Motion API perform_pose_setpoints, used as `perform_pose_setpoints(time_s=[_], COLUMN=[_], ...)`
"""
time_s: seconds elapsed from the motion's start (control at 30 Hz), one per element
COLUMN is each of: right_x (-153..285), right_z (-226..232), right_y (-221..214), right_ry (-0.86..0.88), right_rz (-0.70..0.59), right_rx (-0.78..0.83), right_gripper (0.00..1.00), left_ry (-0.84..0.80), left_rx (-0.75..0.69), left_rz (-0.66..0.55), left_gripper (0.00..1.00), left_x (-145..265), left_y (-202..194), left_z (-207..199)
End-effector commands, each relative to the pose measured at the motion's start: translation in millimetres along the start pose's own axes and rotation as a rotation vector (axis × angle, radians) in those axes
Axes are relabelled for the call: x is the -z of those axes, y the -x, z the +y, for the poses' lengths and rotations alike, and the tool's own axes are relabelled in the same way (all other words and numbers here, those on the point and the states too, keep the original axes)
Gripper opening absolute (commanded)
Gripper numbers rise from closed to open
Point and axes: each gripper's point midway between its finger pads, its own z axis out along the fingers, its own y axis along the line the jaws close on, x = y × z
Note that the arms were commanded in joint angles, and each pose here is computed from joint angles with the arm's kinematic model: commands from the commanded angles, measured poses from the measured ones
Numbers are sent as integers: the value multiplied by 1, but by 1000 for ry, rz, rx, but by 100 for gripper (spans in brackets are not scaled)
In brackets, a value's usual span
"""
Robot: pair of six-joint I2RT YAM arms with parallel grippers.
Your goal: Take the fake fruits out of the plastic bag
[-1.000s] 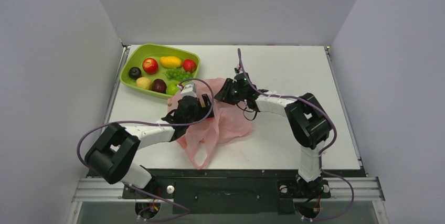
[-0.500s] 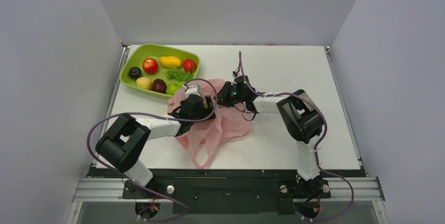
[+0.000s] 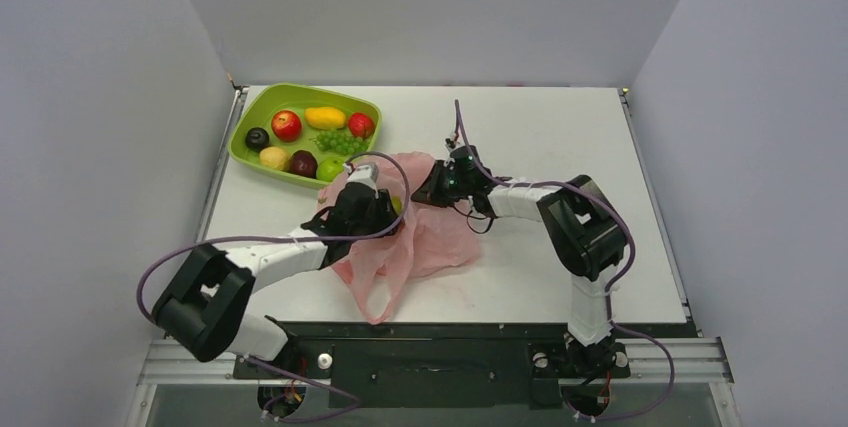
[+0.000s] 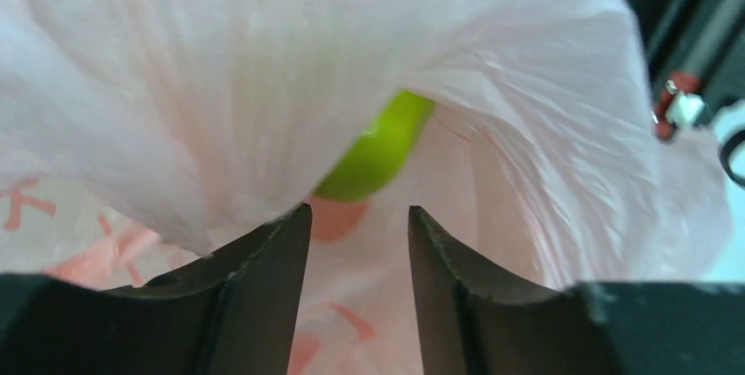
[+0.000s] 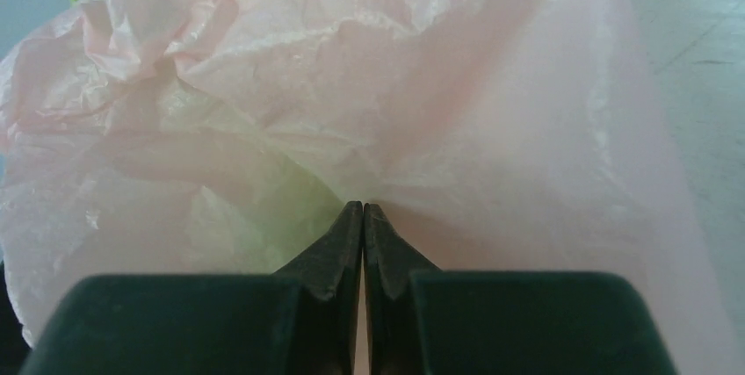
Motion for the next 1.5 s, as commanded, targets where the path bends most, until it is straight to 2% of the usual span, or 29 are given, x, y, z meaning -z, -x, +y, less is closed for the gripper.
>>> perform_pose_setpoints(time_s=[0.0,0.13,0.2,0.3,0.37,0.5,0.73,0.83,1.1,1.3,1.47], right_x=[32,46,52,54,51,47,39,32,17,9,5], right_z=[9,-4,-8,-2,6,25,34,34,19,14,13], right_y=[25,33,36,33,29,27,39,39,31,24,17], right_ry=[-44,-97,-115,-91,-65,-52,-48,-36,-47,-35,-34], right_rz=[-86,-118,-124,-100,-85,-80,-99,-94,-70,-55,-40], right_rx=[118,139,149,184,201,238,223,212,183,157,158], right_gripper=[0,0,0,0,0,0,0,0,0,0,0], left_ry=[-159,-244,-253,-202,-184,-156,-84,-20,-35,-11,74], left_rx=[36,60,72,81,93,135,180,210,252,265,256], left_rz=[27,53,49,35,12,-59,-143,-132,-130,-73,-13], left_gripper=[39,32,33,53,60,68,75,76,81,82,81], left_x=[38,67,76,80,76,64,38,24,10,-11,-31], left_y=[2,-4,-6,-7,-2,17,52,52,56,49,34], left_z=[-25,-34,-32,-19,-15,-13,-10,-1,-8,-9,4])
